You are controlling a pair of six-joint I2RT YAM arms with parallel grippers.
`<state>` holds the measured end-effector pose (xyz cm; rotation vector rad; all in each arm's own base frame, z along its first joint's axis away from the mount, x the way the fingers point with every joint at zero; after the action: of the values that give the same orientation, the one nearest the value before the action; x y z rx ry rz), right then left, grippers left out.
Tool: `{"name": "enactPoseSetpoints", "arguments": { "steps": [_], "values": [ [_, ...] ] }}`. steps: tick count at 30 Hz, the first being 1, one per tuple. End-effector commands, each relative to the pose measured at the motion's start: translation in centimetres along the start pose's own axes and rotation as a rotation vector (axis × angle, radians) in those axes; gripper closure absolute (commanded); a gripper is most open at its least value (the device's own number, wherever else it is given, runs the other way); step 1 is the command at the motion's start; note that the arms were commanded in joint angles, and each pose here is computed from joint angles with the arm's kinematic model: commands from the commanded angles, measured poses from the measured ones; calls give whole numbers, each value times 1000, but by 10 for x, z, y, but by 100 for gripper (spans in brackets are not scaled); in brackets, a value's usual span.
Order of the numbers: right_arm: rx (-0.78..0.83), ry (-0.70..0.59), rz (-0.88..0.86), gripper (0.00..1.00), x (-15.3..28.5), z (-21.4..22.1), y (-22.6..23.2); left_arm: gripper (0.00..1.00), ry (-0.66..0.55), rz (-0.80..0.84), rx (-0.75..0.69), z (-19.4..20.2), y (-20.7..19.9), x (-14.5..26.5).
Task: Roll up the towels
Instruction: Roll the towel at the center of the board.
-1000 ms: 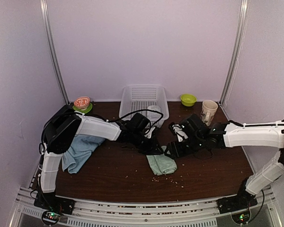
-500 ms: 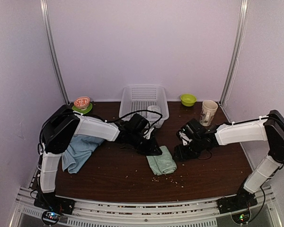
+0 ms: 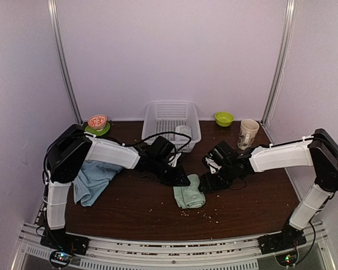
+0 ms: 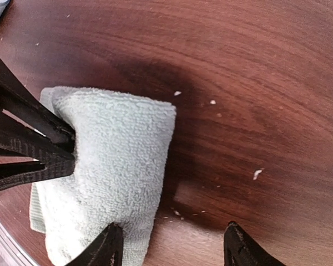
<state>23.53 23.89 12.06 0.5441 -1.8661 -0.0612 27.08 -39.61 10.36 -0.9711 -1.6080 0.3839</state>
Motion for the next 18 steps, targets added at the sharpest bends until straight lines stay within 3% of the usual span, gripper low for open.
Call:
{"name": "enactPoseSetpoints", "arguments": {
  "steps": [1, 11, 18],
  "values": [
    [25, 8, 4, 38, -4, -2, 7, 84, 15, -51, -9, 8, 2, 16],
    [27, 17, 21, 38, -9, -5, 8, 78, 6, -79, -56, 22, -12, 56],
    [34, 15, 31, 38, -10, -7, 11, 81, 4, -232, -51, 32, 9, 58]
  ]
}}
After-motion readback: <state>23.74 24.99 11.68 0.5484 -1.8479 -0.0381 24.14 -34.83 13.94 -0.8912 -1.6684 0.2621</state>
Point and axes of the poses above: each gripper's point midway between its finger pads, its own x axis back along the fingers, its own y axis along the line the jaws close on, z = x × y, the point moved 9 cm from there along x, back along the fingers
